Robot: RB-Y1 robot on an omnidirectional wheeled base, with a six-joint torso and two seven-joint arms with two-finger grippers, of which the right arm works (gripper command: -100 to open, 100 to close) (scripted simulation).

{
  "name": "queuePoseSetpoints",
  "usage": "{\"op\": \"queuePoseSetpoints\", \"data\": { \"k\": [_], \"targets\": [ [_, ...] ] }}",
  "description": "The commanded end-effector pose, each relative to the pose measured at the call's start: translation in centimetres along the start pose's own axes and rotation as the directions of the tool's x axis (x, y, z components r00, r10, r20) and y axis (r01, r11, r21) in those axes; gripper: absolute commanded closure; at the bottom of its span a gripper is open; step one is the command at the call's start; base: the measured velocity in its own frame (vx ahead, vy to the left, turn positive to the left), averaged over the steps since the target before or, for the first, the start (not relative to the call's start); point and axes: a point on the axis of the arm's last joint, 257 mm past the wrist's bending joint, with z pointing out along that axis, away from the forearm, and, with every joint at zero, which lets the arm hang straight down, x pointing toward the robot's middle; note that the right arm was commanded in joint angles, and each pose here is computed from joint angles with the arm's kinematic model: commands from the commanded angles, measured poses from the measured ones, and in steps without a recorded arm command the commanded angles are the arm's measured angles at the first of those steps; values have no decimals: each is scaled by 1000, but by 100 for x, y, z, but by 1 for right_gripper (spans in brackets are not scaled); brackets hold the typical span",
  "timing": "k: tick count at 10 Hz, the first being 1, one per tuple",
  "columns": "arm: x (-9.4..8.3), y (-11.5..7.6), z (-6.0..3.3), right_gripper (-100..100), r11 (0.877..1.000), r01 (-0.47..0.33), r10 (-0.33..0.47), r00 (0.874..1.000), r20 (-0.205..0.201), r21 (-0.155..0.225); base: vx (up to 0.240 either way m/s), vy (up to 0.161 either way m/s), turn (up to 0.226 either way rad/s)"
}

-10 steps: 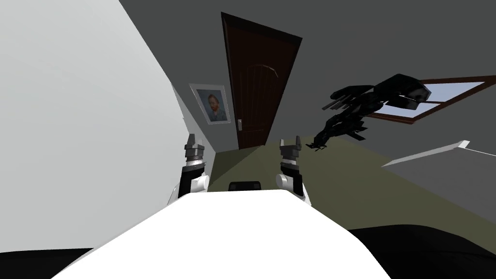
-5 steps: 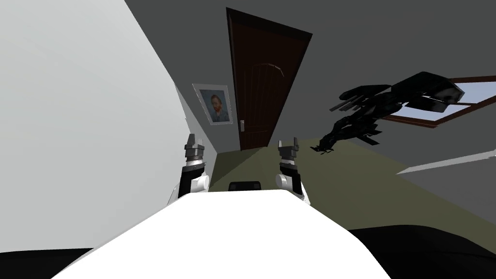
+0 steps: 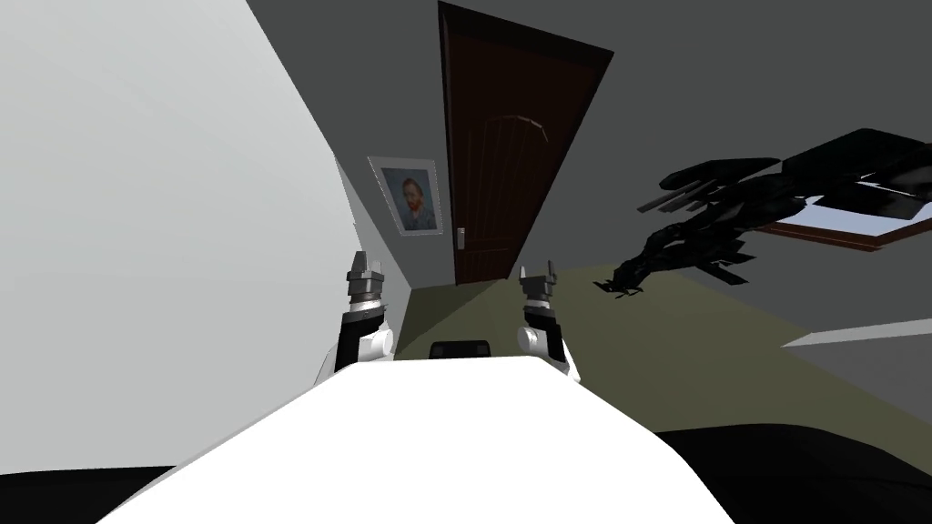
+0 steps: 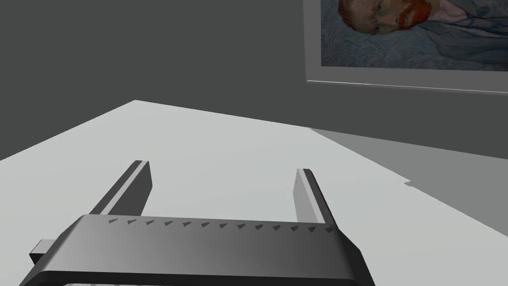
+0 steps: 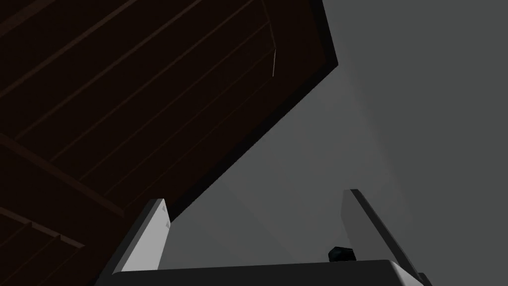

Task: Pull the door open

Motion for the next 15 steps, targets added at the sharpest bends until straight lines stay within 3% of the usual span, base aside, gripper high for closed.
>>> {"op": "queuePoseSetpoints", "data": {
  "k": [1,4,8,12,15],
  "targets": [
    [-51,-73,-18,-100,999,-41,41,999,9,18,103,43,86],
    [-152,-211,-41,-100,992,-115,114,993,30,48,105,35,88],
    [-294,-397,-81,-100,973,-217,212,975,67,83,105,36,93],
    [-441,-581,-131,-100,941,-319,308,945,113,109,113,34,91],
    [-551,-716,-175,-100,911,-395,376,914,152,121,106,30,86]
  ]
}}
